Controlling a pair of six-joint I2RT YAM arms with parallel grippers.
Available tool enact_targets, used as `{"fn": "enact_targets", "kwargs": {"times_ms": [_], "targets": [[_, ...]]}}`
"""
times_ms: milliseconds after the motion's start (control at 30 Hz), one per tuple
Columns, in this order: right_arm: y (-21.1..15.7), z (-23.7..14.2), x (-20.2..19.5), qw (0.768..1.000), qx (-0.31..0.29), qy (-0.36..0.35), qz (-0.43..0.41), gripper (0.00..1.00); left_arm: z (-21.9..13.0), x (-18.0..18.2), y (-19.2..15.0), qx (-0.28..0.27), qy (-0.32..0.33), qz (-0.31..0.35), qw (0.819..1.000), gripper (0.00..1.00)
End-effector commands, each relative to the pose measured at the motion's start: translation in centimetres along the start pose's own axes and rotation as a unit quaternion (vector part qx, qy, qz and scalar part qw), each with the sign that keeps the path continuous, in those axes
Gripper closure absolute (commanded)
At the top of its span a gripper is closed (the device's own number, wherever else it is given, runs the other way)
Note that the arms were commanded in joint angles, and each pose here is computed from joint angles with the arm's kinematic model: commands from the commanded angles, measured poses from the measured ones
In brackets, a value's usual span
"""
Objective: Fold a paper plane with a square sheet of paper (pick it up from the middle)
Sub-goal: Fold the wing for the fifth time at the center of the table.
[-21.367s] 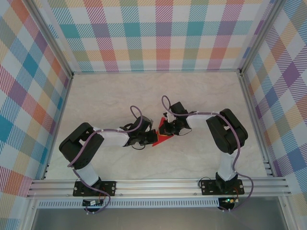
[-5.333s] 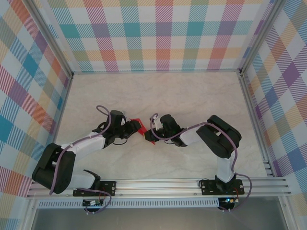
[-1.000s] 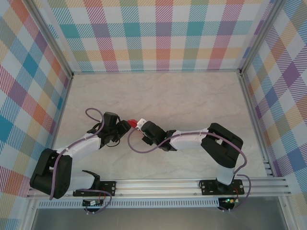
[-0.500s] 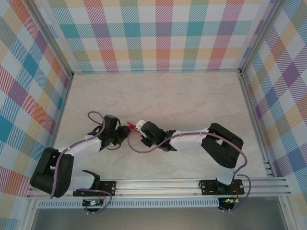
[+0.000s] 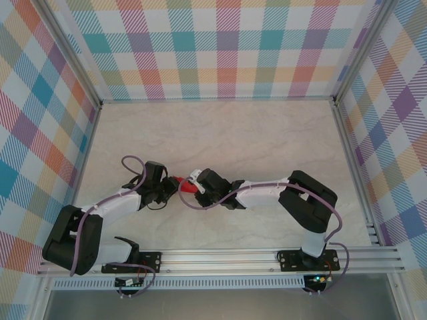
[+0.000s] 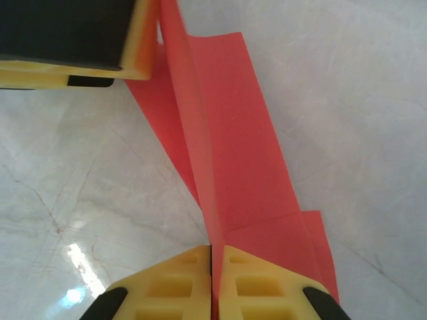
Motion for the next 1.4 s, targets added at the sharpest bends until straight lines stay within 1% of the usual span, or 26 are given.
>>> {"fn": "enact_targets", "kwargs": {"times_ms": [0,133,267,367,467,567,700,800,900,1000,1133,1267,1367], "targets": [[0.6,0.4,0.2,0.997,0.016,0.055,0.052,0.94,-0.8,1.0,0.0,-0.013,0.025,0.005,1.000,0.62],[1.2,0.3,-0.3,0.992,0.023,0.091,0.087,0.94,-1.4,1.1,0.0,-0.020,0.028,0.010,0.999,0.62],[1.6,0.6,-0.8,0.986,0.035,0.113,0.114,0.95,-1.8,1.0,0.1,-0.025,0.026,0.013,0.999,0.62],[1.9,0.7,-0.6,0.983,0.041,0.129,0.123,0.95,-1.8,1.0,-0.1,-0.020,0.023,0.016,0.999,0.64],[2.3,0.8,-0.2,0.980,0.046,0.140,0.134,0.93,-1.4,1.2,-0.4,-0.012,0.022,0.015,1.000,0.69],[2.5,0.9,0.1,0.977,0.050,0.152,0.138,0.88,-0.7,1.4,-0.4,-0.010,0.027,0.015,0.999,0.70],[2.6,0.9,0.1,0.978,0.053,0.152,0.133,0.81,0.1,1.0,0.0,-0.015,0.015,0.014,1.000,0.71],[2.6,1.1,-0.1,0.981,0.054,0.145,0.119,0.78,0.4,0.6,0.5,-0.023,0.011,0.016,1.000,0.71],[2.6,1.2,-0.1,0.983,0.050,0.149,0.099,0.77,0.8,0.3,0.8,-0.022,0.007,0.020,1.000,0.72],[2.7,1.2,-0.1,0.984,0.039,0.157,0.071,0.77,1.4,0.2,0.9,-0.019,0.011,0.023,1.000,0.72],[3.3,1.2,0.1,0.983,0.025,0.173,0.051,0.80,1.9,0.1,1.2,-0.020,0.013,0.026,0.999,0.73],[3.7,1.6,0.0,0.981,0.027,0.185,0.056,0.86,2.2,-0.1,1.6,-0.025,0.018,0.032,0.999,0.74],[3.9,1.9,0.0,0.977,0.033,0.200,0.069,0.88,2.6,-0.1,1.9,-0.024,0.023,0.040,0.999,0.75]]}}
Point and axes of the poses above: each hand's point on the last joint's axis, 136 mm out from that joint toward the fingers, its own z axis out along the fingers, its own x axis along the line the jaws close on, y = z × x, the point moved 6 cm from there along -z, back along the fingers, and after that the axes turned 9 degrees about z, right-handed, at the moved point
